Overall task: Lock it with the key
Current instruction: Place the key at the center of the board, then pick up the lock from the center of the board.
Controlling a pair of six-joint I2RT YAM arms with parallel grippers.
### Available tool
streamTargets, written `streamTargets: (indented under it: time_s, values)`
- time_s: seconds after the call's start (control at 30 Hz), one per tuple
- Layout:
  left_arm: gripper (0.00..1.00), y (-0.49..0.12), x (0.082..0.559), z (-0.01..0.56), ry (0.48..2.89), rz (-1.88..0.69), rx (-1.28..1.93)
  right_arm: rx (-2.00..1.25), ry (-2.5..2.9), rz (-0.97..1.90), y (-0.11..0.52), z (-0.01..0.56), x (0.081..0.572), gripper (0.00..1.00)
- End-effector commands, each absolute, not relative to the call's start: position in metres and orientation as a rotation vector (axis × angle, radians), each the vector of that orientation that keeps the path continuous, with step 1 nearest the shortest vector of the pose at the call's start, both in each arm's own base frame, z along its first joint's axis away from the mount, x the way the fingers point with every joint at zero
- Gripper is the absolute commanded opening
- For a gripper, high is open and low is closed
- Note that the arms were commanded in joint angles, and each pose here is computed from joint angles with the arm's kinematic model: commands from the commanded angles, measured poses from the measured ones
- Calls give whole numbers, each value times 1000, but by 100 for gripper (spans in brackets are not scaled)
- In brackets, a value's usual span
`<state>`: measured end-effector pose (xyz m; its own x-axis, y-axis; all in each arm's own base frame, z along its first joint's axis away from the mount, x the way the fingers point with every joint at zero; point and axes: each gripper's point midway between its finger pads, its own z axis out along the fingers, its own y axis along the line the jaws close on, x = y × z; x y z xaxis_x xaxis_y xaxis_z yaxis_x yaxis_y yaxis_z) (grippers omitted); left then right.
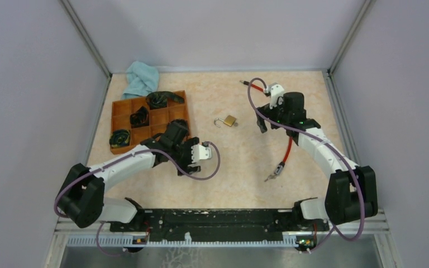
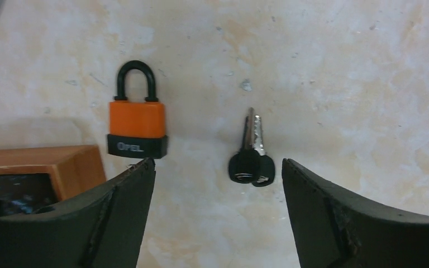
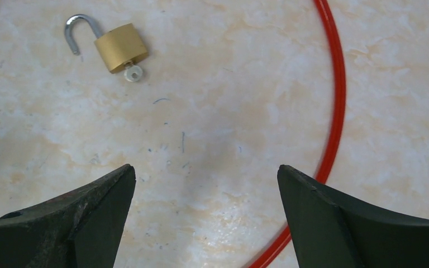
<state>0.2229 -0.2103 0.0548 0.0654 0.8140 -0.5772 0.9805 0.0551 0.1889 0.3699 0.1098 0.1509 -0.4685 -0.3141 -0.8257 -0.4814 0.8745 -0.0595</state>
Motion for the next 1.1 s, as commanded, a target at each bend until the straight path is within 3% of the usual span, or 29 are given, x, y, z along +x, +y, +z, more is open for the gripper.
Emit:
streamTargets:
  time_s: [0.0, 0.2, 0.6, 1.07]
  values:
    - [91, -217, 252, 84, 1711, -268, 1783, -502, 2070, 88, 80, 164, 387, 97]
    - [99, -227, 273, 109, 1721, -237, 1699, -467, 2101, 61, 57, 163, 388, 96]
    - [99, -237, 325, 131, 1825, -185, 1453, -547, 2126, 216, 79, 154, 379, 92]
    - [100, -192, 381, 152, 1967, -358, 1069, -788, 2165, 462, 168, 124, 382, 88]
